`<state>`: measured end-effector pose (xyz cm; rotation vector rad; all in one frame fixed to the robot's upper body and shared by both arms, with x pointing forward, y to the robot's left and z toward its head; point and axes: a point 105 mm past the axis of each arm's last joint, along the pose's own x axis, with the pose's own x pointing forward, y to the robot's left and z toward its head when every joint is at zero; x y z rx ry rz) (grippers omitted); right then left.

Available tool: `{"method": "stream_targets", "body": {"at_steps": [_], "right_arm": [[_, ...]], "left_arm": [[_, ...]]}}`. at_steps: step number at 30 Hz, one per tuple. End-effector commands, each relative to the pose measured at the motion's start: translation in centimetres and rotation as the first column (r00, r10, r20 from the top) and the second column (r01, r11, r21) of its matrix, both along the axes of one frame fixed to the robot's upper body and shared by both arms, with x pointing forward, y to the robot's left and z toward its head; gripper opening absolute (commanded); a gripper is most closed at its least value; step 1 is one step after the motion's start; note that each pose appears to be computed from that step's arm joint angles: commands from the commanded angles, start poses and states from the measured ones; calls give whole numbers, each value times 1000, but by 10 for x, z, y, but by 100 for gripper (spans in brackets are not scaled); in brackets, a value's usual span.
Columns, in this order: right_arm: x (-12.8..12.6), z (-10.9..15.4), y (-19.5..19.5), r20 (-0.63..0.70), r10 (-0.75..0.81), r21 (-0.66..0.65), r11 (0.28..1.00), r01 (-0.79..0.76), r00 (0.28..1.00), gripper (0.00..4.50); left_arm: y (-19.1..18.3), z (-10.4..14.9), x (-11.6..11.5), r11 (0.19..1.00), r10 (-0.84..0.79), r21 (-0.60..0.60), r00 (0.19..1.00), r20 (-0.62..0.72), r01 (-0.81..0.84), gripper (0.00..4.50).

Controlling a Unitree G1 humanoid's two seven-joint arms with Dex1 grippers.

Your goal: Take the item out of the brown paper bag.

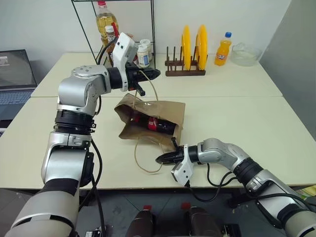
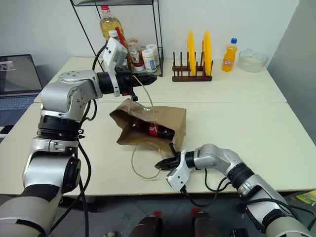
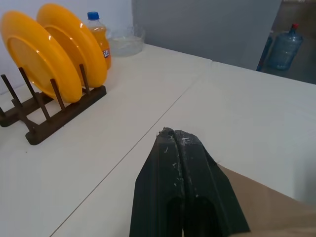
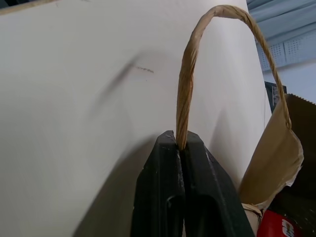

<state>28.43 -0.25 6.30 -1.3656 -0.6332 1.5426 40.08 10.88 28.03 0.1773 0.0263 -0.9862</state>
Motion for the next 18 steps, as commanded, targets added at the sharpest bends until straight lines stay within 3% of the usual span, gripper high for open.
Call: {"method": "stream_targets", "body": {"at_steps": [1,5,15,18], "right_arm": [[-9,-36,-26,-136,-63,-157,987,41,989,1],[-6,-9,-30,-161,-106,-65,993,97,981,96],[-29,58,-70,-297,-253,98,951,293,921,429],[-32,78,-71,-441,-306,144,904,404,844,444]], "left_arm": [[-3,22,-5,1000,-23,-16,998,59,24,0],[-2,9,-8,999,-43,13,998,36,43,0],[0,4,-10,998,-58,21,998,18,57,0],[0,5,-9,998,-57,20,998,21,57,0]]}}
